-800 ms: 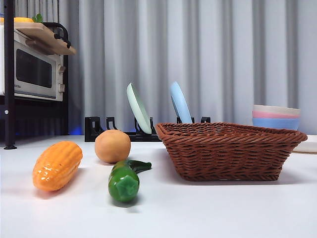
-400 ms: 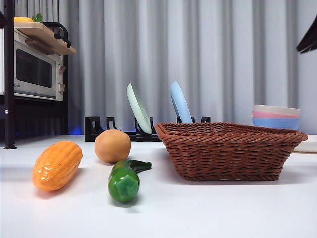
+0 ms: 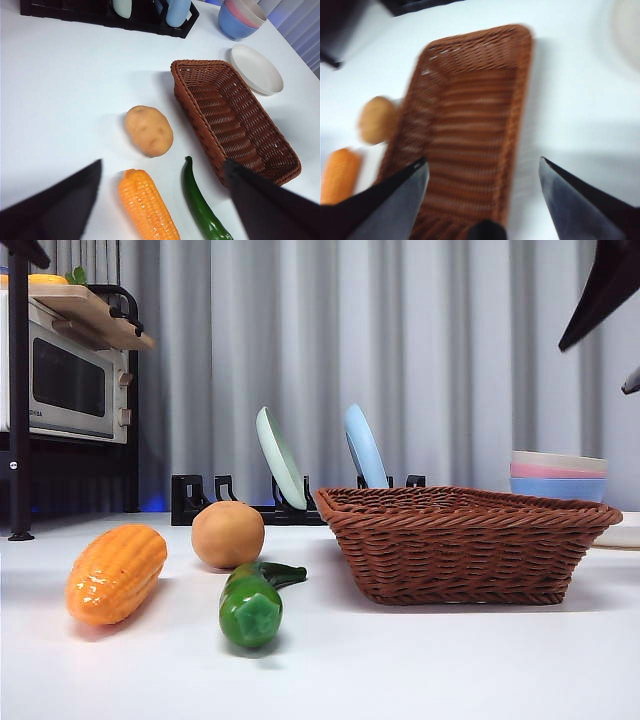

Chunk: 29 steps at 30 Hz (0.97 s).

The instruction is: Pick up the basket,pick up the corn from the table,pick up the potato from the table,pick up the cucumber from the table,put all items into the basket

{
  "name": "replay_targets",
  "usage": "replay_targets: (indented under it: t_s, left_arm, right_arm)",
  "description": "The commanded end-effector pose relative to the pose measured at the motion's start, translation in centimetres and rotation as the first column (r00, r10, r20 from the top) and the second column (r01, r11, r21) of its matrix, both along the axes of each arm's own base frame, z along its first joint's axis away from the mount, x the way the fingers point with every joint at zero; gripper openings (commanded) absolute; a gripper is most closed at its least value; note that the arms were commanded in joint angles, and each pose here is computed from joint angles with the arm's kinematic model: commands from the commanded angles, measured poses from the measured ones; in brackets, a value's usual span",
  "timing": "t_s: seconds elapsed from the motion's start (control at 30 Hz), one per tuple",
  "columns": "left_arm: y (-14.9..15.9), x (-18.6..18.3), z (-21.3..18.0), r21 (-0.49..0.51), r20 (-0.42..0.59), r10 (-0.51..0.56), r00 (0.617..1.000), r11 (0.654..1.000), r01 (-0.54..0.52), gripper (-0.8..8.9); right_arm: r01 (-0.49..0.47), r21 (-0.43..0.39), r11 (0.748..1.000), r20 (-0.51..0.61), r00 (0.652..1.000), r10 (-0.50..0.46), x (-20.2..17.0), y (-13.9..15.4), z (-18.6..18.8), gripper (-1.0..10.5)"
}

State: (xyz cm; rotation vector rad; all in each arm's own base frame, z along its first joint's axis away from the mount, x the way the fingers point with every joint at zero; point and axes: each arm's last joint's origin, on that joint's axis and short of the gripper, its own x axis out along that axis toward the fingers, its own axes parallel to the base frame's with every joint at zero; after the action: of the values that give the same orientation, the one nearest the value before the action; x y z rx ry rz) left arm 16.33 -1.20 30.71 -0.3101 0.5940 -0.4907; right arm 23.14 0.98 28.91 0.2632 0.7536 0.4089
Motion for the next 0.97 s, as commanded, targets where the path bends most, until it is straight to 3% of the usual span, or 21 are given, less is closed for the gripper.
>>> replay_targets:
  t_s: [0.03, 0.33, 0.53, 0.6, 0.7, 0.83, 0.97]
  left_arm:
    - [-0.1, 0.0, 0.1, 0.003, 0.009, -0.016, 1.0, 1.0, 0.016, 4.58]
    - [-0.1, -0.2, -0.1, 0.003, -0.018, -0.016, 1.0, 1.0, 0.016, 4.57]
    - [-0.1, -0.3, -0.4, 0.005, -0.053, -0.017, 0.998, 1.0, 0.017, 4.57]
    - [-0.1, -0.4, -0.4, 0.005, -0.054, -0.017, 0.998, 1.0, 0.017, 4.57]
    - [-0.1, -0.4, -0.4, 0.005, -0.055, -0.017, 0.998, 1.0, 0.017, 4.57]
    - [-0.1, -0.3, -0.4, 0.004, -0.057, -0.017, 0.998, 1.0, 0.017, 4.57]
    - [-0.4, 1.0, -0.8, -0.018, -0.079, -0.022, 0.997, 1.0, 0.021, 4.58]
  right_arm:
    - [-0.011, -0.055, 0.998, -0.021, 1.0, 0.01, 2.0, 0.4, 0.0, 3.8]
    - [-0.111, -0.111, 0.988, -0.229, 0.97, 0.083, 9.1, 2.7, -3.8, 3.8]
    - [-0.153, -0.127, 0.98, -0.367, 0.925, 0.097, 11.0, 3.9, -8.4, 3.7]
    - [-0.167, -0.129, 0.978, -0.389, 0.915, 0.105, 11.3, 4.2, -9.3, 2.7]
    - [-0.184, -0.134, 0.974, -0.395, 0.911, 0.118, 11.4, 4.5, -9.8, -0.2]
    - [-0.159, -0.125, 0.979, -0.355, 0.929, 0.106, 11.3, 4.5, -8.6, -0.2]
    - [-0.121, -0.116, 0.986, -0.247, 0.965, 0.09, 9.8, 4.2, -4.5, -0.2]
